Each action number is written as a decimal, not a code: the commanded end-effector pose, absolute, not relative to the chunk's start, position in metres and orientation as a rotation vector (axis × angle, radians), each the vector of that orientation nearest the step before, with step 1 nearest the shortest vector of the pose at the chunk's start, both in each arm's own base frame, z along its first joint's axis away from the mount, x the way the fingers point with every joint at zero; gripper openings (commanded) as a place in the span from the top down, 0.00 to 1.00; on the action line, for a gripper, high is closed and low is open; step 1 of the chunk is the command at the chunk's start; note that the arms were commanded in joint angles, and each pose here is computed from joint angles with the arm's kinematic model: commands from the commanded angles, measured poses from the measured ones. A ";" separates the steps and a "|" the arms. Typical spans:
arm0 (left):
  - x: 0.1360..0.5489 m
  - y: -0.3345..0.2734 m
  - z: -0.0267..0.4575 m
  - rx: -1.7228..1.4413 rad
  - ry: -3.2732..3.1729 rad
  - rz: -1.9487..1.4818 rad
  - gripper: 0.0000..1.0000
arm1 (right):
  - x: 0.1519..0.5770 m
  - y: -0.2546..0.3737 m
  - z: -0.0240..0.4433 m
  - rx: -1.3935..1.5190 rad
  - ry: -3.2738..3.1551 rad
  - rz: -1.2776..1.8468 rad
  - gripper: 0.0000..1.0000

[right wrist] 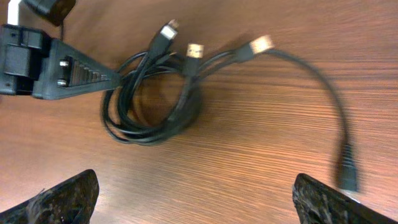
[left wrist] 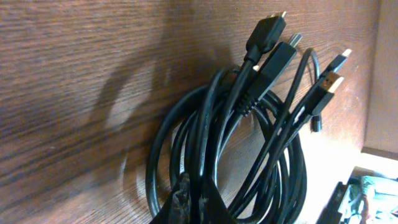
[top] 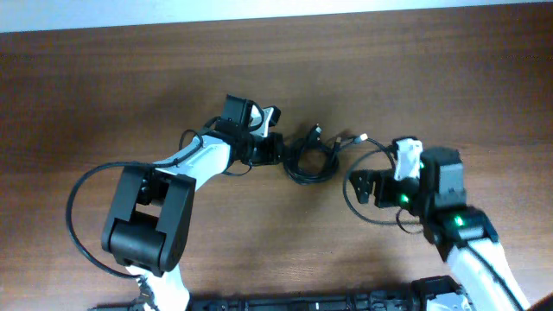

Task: Untangle cables
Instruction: 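Move the right gripper to the bundle and grasp another strand, then pull the held strands apart, left gripper left, right gripper right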

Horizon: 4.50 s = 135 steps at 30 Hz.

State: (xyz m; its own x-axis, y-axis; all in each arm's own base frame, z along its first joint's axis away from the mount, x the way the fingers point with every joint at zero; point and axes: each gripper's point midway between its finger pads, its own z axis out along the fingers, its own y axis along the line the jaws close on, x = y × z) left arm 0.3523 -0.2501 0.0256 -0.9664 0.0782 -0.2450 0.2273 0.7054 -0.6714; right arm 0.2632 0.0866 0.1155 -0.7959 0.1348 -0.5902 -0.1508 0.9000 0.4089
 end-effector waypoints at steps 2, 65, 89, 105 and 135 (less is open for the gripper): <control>0.350 -0.263 0.036 0.325 2.685 -1.053 1.00 | 0.273 0.127 0.106 -0.095 2.453 0.922 0.02; 0.385 -0.172 0.082 0.089 2.631 -0.668 1.00 | 0.319 0.096 0.050 0.445 2.623 0.519 0.96; 0.400 -0.136 0.132 0.012 2.489 -0.683 0.48 | 0.284 0.117 0.153 -0.054 2.460 0.641 0.96; 0.337 -0.238 0.080 0.454 2.649 -0.822 0.50 | 0.301 0.148 0.167 -0.013 2.384 0.911 0.96; 0.364 -0.238 0.110 0.448 2.460 -1.104 1.00 | 0.273 0.072 0.098 0.345 2.688 0.347 0.96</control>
State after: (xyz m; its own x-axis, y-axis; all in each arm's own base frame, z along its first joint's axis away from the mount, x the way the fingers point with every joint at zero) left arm 0.3494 -0.2613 0.1127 -0.8596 0.1617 -0.4846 0.4766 0.5955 -0.6467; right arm 0.2728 0.1182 0.1181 -0.9061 0.2698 -0.3260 0.0642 0.8491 0.5243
